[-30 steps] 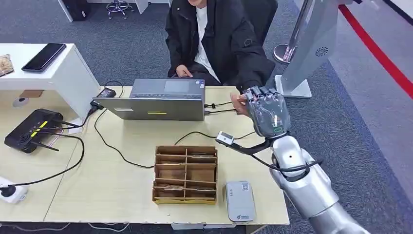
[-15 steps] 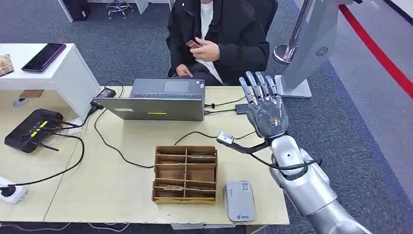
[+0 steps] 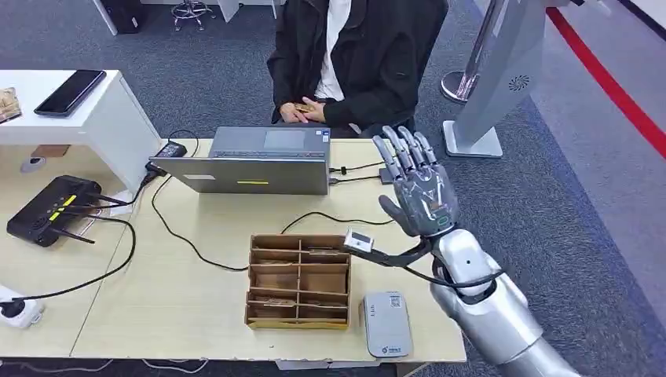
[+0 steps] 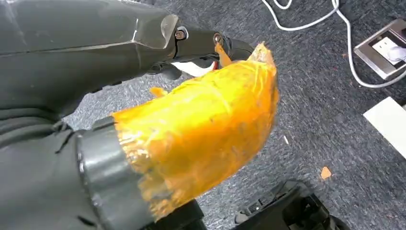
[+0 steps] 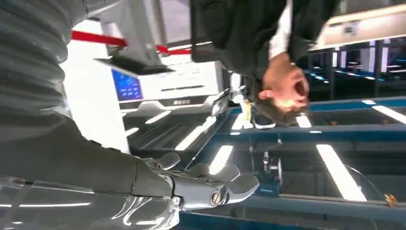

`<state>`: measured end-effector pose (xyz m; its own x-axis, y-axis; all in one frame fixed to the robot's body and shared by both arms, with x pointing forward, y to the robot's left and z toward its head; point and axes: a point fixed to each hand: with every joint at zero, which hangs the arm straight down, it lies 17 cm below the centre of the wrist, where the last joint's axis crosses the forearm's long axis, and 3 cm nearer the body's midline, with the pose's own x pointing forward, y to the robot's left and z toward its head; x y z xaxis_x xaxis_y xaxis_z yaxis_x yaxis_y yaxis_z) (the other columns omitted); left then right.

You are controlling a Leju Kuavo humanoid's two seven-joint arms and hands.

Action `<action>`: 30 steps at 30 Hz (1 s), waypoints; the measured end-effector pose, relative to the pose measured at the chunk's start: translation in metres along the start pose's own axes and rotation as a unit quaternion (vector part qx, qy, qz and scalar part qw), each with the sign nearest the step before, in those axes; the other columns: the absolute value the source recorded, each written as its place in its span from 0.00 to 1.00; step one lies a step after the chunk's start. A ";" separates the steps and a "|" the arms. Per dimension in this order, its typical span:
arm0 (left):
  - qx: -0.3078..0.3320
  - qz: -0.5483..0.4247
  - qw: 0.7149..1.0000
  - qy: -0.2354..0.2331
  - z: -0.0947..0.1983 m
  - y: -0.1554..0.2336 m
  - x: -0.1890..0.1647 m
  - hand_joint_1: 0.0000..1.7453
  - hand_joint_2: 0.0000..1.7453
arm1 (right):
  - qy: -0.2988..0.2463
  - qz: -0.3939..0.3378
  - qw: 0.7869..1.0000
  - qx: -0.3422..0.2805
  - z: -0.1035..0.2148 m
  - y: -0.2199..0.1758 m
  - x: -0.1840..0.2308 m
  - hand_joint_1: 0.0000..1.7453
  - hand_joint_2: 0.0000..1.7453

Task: Pass the card to the sensor for recognition and then transmit it.

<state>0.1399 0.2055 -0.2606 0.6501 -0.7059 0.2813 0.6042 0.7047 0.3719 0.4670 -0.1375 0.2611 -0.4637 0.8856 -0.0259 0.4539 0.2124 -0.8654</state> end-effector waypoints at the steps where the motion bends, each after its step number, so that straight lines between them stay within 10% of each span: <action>1: 0.000 0.000 1.000 0.001 0.000 0.000 -0.001 0.00 0.00 | -0.005 -0.009 1.000 -0.003 0.001 -0.003 0.004 0.00 1.00; 30: 0.008 0.010 1.000 0.006 0.000 0.004 -0.008 0.00 0.00 | -0.183 -0.104 0.977 0.043 0.053 0.002 0.142 0.00 1.00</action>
<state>0.1371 0.2137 -0.2617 0.6679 -0.6902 0.2784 0.5835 0.7178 0.3798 0.3619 -0.0328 0.2289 -0.7871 0.6168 -0.0083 0.2628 0.3232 -0.9091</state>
